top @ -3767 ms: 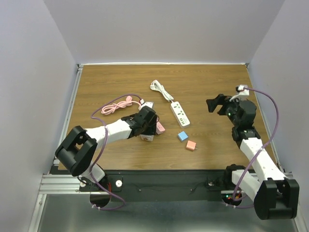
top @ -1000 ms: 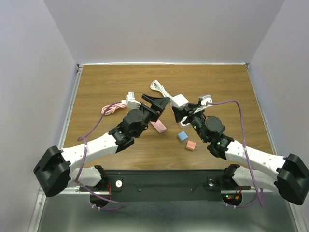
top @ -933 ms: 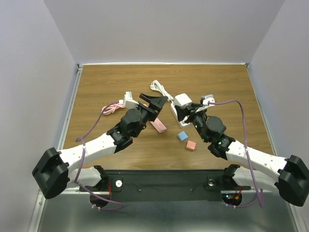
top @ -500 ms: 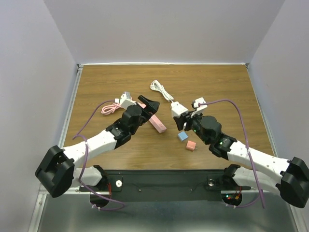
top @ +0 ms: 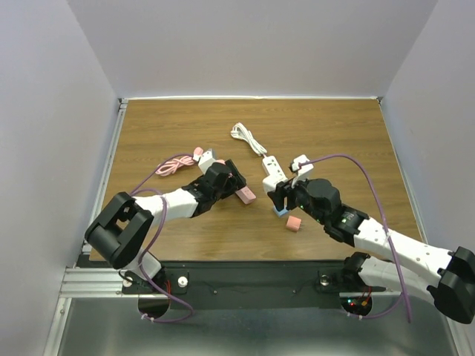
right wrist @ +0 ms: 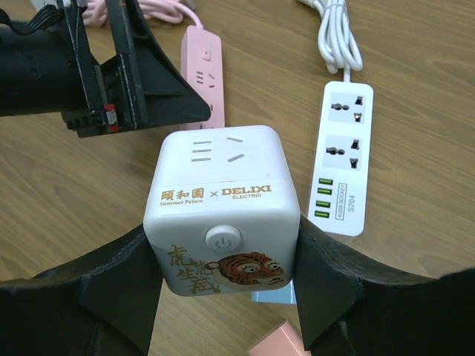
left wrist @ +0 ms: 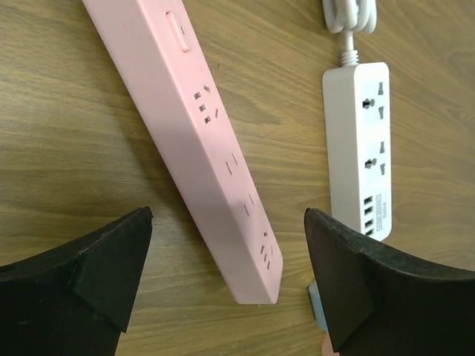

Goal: Insert the plug

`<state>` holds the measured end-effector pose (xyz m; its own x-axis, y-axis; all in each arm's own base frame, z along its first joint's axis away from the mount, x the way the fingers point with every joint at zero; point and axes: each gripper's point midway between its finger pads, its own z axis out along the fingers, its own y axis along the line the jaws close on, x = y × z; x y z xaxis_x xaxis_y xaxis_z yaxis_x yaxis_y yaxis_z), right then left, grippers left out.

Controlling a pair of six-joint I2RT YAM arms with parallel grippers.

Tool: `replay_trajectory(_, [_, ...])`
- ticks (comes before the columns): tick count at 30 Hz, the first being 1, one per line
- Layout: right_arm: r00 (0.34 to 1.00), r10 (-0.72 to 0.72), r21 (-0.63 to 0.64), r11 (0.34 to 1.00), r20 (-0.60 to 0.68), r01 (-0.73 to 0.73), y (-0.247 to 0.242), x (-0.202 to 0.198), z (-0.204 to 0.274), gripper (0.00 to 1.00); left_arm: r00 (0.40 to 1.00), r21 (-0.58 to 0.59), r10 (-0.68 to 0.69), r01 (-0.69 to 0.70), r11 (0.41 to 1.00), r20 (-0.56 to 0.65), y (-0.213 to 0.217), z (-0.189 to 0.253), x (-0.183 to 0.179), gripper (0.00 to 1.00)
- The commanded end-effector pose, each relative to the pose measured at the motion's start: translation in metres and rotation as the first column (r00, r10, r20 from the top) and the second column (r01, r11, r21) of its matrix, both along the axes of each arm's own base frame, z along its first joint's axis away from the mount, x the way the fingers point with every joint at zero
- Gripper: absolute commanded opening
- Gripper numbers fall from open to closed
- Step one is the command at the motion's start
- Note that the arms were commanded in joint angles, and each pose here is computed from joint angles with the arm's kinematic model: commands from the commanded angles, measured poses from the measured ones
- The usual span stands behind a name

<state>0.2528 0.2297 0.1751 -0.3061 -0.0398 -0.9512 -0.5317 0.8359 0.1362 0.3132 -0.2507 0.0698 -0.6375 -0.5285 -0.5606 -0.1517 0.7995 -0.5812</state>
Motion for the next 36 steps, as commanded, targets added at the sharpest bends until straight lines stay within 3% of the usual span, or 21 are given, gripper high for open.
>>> replay_trajectory(1, [0.996,0.052,0.037,0.998,0.067,-0.055,0.01,0.0,0.038,0.0,0.999,-0.017,-0.019,0.02,1.0,0.046,-0.008,0.015,0.013,0.94])
replay_trajectory(5, [0.996,0.056,0.032,0.998,0.063,-0.058,0.009,-0.001,0.037,0.0,0.999,-0.01,-0.038,0.039,0.999,0.028,-0.012,0.001,0.016,0.88])
replay_trajectory(8, [0.996,0.068,0.014,0.998,0.055,-0.069,0.009,-0.004,0.032,0.01,0.998,-0.006,-0.057,0.057,0.998,0.017,-0.014,-0.008,0.018,0.71])
replay_trajectory(9, [0.995,0.076,0.007,0.997,0.057,-0.077,0.009,-0.005,0.032,0.0,0.998,-0.01,-0.067,0.067,0.998,0.013,-0.015,-0.01,0.018,0.58])
replay_trajectory(12, [0.992,0.113,-0.008,0.994,0.05,-0.113,0.011,-0.01,0.032,0.0,0.995,0.001,-0.096,0.096,0.995,0.02,-0.016,-0.015,0.02,0.4])
replay_trajectory(13, [0.991,0.124,-0.007,0.992,0.049,-0.123,0.013,-0.01,0.034,0.0,0.994,-0.001,-0.109,0.109,0.994,0.018,-0.016,-0.016,0.021,0.28])
replay_trajectory(15, [0.989,0.144,-0.019,0.989,0.033,-0.144,0.016,-0.012,0.03,0.0,0.987,0.017,-0.155,0.155,0.988,0.028,-0.017,-0.018,0.02,0.19])
replay_trajectory(17, [0.981,0.194,-0.041,0.98,-0.001,-0.194,0.024,-0.016,0.023,0.0,0.97,0.024,-0.242,0.242,0.97,0.028,-0.021,-0.022,0.015,0.0])
replay_trajectory(25, [0.937,0.335,-0.107,0.933,-0.101,-0.345,0.048,-0.024,0.007,0.0,0.859,-0.036,-0.51,0.511,0.859,0.039,-0.038,-0.03,-0.031,0.0])
replay_trajectory(31, [0.897,0.427,-0.154,0.885,-0.114,-0.44,0.059,-0.026,0.001,0.0,0.805,-0.087,-0.592,0.594,0.8,0.052,-0.032,-0.028,-0.069,0.0])
replay_trajectory(36, [0.907,0.397,-0.206,0.885,-0.14,-0.418,0.059,-0.008,-0.009,0.01,0.793,-0.108,-0.609,0.607,0.787,0.019,-0.028,-0.031,-0.083,0.0])
